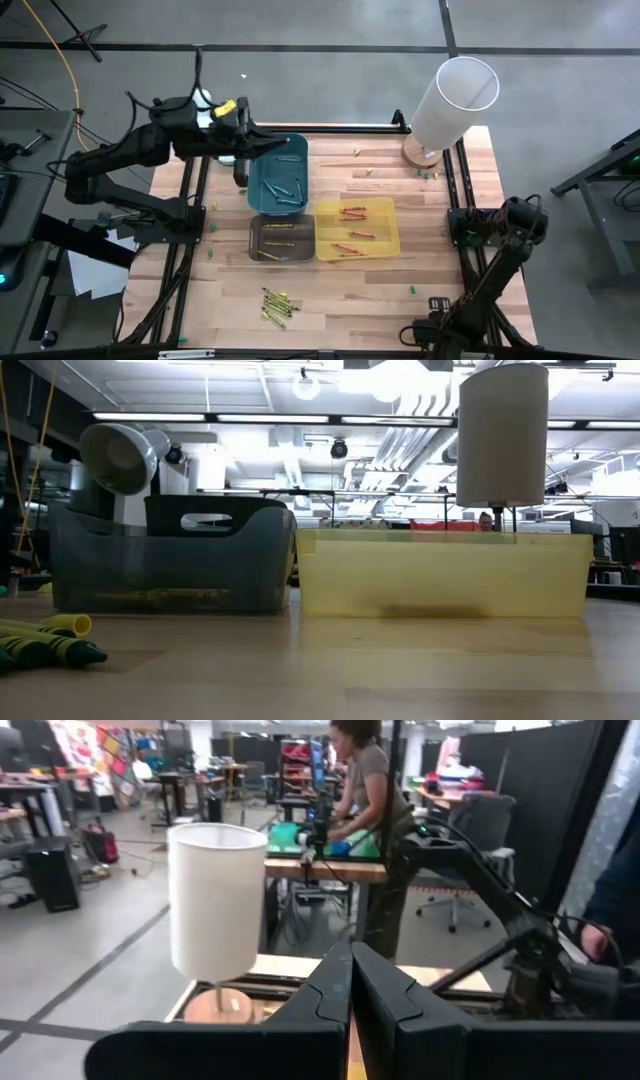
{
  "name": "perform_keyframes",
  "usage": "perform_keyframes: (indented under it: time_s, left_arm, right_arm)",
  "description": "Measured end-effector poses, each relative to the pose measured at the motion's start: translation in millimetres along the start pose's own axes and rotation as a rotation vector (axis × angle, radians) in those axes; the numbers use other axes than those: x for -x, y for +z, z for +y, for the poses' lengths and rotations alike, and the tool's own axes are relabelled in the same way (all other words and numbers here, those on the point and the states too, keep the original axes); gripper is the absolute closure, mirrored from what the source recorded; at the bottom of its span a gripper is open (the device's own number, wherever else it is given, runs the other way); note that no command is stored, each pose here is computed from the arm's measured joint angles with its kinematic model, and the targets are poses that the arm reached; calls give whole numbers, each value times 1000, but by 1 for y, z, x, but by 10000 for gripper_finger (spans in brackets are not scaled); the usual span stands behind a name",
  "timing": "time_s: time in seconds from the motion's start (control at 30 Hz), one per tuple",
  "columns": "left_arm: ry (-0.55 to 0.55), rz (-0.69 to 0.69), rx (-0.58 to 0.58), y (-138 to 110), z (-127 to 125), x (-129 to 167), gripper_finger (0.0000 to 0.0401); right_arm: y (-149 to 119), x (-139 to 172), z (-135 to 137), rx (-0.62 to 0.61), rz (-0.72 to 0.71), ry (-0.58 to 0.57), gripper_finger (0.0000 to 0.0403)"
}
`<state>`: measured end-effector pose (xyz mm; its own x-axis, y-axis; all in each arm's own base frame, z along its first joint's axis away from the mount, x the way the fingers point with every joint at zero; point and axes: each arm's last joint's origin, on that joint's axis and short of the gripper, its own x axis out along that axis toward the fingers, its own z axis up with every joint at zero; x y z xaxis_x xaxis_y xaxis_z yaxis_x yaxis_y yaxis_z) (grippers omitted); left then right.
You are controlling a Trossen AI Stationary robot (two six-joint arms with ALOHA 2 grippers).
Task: Sort crayons
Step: Put the light green crayon into the black bin
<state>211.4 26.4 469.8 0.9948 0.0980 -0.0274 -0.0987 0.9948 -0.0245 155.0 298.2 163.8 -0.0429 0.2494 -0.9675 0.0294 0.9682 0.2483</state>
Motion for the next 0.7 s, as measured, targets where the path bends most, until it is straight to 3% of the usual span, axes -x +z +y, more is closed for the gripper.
perform_keyframes:
  time_s: [0.2,0.7]
  left_arm:
    - [-19,29,-2,-6,-7,-12,401]
    - [-12,-40,-2,0,-13,-15,401]
  right_arm:
    - [-6,-2,3,29,-81,-48,206]
    - [-9,-36,0,82,-36,-170,215]
